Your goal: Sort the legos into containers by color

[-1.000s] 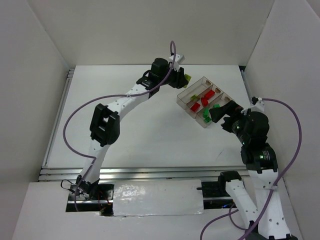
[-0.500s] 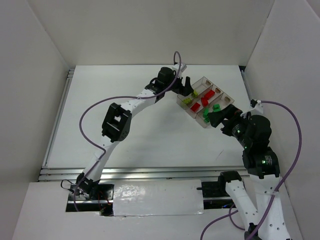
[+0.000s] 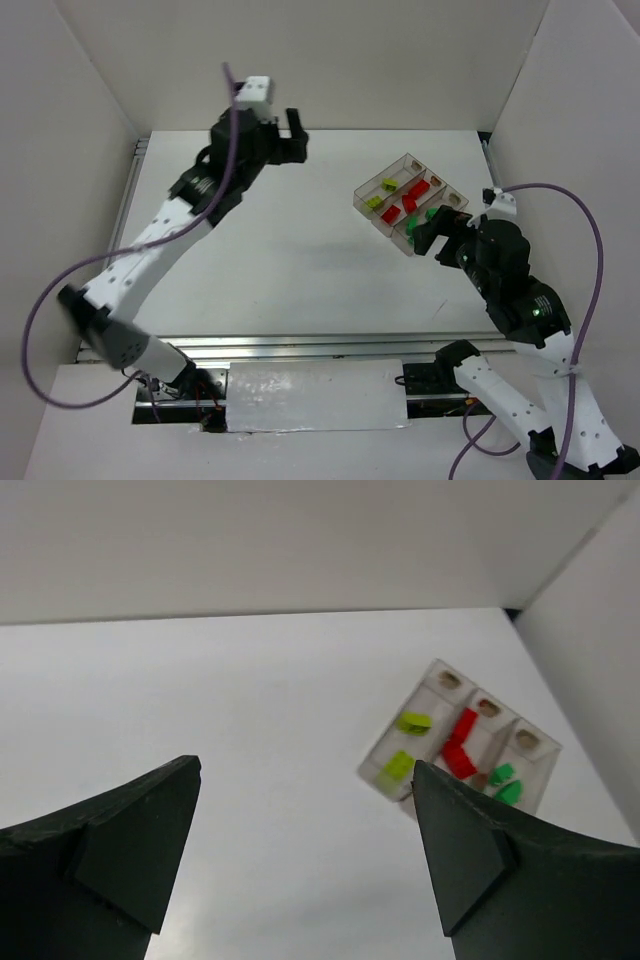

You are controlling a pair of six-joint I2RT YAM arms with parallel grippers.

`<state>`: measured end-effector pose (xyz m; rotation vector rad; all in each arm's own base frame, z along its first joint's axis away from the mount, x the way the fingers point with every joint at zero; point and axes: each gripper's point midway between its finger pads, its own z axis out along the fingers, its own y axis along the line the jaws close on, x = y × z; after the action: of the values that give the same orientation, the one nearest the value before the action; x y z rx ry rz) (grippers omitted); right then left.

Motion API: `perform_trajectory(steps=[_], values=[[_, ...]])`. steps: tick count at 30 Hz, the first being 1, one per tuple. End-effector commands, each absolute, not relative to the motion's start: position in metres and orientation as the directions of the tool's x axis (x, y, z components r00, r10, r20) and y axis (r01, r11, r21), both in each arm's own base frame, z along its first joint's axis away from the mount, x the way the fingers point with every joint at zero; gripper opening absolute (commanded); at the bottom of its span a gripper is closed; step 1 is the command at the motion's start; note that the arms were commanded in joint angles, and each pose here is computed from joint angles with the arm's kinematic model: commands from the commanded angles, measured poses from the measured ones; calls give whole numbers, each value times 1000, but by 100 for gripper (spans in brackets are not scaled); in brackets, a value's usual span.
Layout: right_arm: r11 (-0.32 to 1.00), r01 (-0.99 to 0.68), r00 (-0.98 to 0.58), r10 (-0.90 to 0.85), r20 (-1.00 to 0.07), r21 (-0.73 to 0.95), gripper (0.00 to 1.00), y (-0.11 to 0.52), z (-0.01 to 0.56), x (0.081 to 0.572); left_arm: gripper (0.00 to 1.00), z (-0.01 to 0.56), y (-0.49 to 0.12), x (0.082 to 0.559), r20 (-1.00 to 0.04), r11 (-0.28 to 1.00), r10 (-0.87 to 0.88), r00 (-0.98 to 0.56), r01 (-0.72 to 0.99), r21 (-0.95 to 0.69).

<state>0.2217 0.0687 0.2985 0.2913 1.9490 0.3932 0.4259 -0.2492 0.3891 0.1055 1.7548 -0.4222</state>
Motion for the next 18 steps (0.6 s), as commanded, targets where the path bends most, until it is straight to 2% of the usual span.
perform_trajectory(steps=[1,2,4,5,8,13,18], values=[[951,90,-336,308,-890,296,100,49,317,219,99,340,-163,380,-928,983,-180,-327,-34,-178],[954,79,-337,299,-893,289,100,51,318,217,99,313,-150,364,-909,988,-155,-388,-67,-139],[954,81,-330,299,-895,289,100,49,322,213,99,323,-117,335,-914,974,-209,-348,-158,-162],[952,87,-332,304,-893,292,100,47,322,209,100,307,-106,321,-903,972,-204,-377,-188,-141],[942,57,-285,333,-899,331,100,43,335,196,99,315,-74,285,-914,959,-236,-330,-229,-165],[920,-61,-229,364,-903,387,100,40,357,160,99,316,-31,228,-929,959,-227,-293,-233,-161],[915,-65,-206,378,-903,398,100,24,360,133,100,298,-6,198,-935,952,-237,-264,-254,-169]])
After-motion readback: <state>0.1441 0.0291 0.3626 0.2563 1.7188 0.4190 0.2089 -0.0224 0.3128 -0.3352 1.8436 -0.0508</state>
